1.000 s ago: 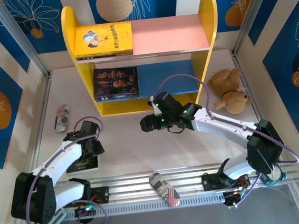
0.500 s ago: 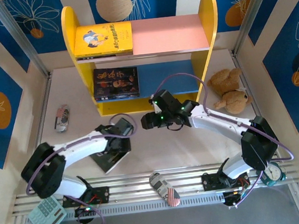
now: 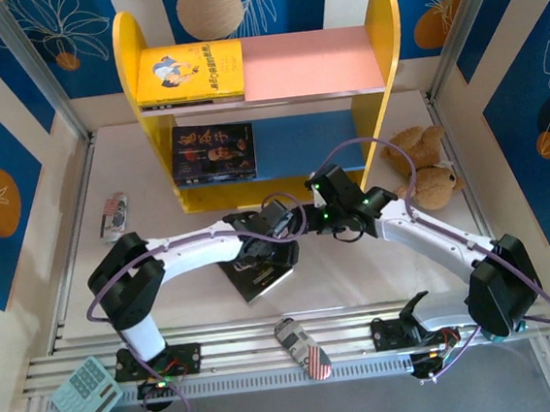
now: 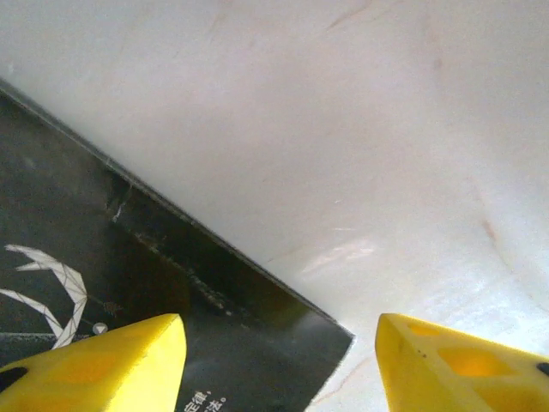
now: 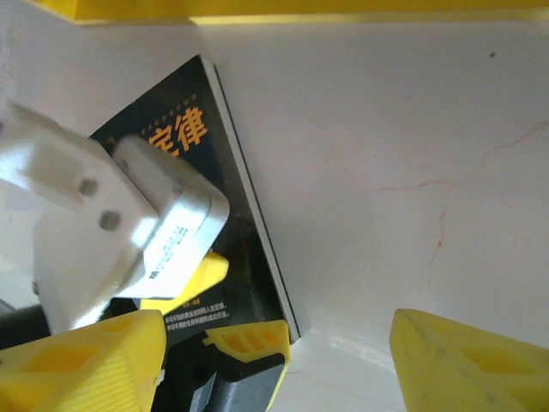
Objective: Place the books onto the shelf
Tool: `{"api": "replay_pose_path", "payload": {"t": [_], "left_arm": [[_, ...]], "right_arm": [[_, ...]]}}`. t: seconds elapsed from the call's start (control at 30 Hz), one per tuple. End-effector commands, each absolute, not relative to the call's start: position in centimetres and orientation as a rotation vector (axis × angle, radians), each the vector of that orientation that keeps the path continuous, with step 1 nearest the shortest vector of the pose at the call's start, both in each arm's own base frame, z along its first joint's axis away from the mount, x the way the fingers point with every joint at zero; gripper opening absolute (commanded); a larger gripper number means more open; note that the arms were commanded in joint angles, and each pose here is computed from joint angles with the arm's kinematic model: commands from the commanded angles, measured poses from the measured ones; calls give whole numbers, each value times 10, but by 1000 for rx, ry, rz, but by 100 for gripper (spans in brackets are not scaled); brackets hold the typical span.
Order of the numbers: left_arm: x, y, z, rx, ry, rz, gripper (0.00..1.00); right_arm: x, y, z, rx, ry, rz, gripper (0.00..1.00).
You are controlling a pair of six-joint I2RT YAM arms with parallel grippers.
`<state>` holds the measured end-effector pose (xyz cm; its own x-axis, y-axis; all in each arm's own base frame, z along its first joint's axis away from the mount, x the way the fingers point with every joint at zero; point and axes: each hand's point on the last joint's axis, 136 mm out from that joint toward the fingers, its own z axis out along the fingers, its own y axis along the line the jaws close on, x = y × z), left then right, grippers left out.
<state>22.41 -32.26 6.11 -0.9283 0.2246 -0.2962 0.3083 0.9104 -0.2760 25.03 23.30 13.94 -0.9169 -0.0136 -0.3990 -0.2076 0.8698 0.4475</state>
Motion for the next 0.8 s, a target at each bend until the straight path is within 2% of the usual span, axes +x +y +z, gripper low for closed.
{"api": "replay_pose_path", "payload": {"t": [0.0,0.2,0.37,0.53,0.77], "left_arm": [[225,-306,101,423,2773,-490,63],[219,-239,114,183,2809,-436,66],[198,-195,90,-4,2857,-405,68],[188,-173,71,-155,2858,-456,68],[186,-167,52,-196,2884,-452,68]], "right_arm": [[237,245,131,-232,2677,756,71],[234,272,112,-365,2709,724,71],[237,298,94,-514,2733,656,71],[243,311,79,-536,2776,646,70],[247,320,69,-560,2807,633,70]]}}
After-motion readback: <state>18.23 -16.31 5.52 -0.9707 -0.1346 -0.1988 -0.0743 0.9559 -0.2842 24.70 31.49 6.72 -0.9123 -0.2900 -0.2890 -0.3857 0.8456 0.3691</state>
